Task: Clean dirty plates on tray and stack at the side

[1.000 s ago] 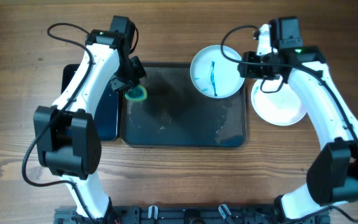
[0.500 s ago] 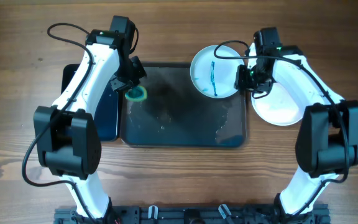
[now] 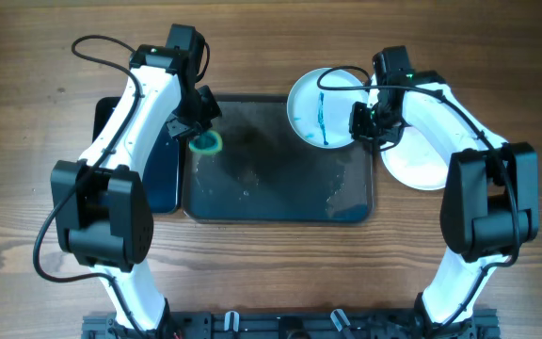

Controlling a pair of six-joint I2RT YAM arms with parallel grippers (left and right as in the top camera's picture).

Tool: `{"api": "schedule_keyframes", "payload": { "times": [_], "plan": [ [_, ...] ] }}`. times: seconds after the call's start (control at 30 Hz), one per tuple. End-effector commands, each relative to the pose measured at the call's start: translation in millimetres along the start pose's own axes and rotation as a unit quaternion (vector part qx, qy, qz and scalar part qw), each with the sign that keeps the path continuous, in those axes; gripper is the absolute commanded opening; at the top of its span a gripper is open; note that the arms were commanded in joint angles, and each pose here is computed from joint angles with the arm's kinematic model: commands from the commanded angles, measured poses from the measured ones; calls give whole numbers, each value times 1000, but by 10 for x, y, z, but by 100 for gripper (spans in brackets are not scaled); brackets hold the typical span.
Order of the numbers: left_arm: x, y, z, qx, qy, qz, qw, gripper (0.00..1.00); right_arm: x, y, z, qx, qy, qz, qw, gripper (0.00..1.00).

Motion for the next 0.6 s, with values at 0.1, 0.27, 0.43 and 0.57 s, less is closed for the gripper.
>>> {"api": "schedule_keyframes", "payload": {
  "times": [0.1, 0.27, 0.43, 0.57],
  "plan": [
    [14, -50, 149, -20, -10, -7, 1000, 4, -78, 134, -126, -9, 16, 29, 999, 17],
    [13, -50, 149, -20, -10, -7, 1000, 4, -88, 198, -150, -17, 16, 42, 999, 12],
    [15, -50, 149, -21, -10, -7, 1000, 4, -166, 346, -176, -14, 28, 59, 998, 4],
    [13, -51, 149, -20, -10, -7, 1000, 4, -228, 502, -204, -13, 35, 80, 996, 4]
  ]
}}
Point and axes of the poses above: each gripper's point midway between its finger pads, its own z axis back along the fingers, its own y axis along the line the jaws close on, x = y × z, the point moved 3 cm from there along z, back along the fingers, and after that the axes turned 13 degrees about z, right-handed, at the moved point
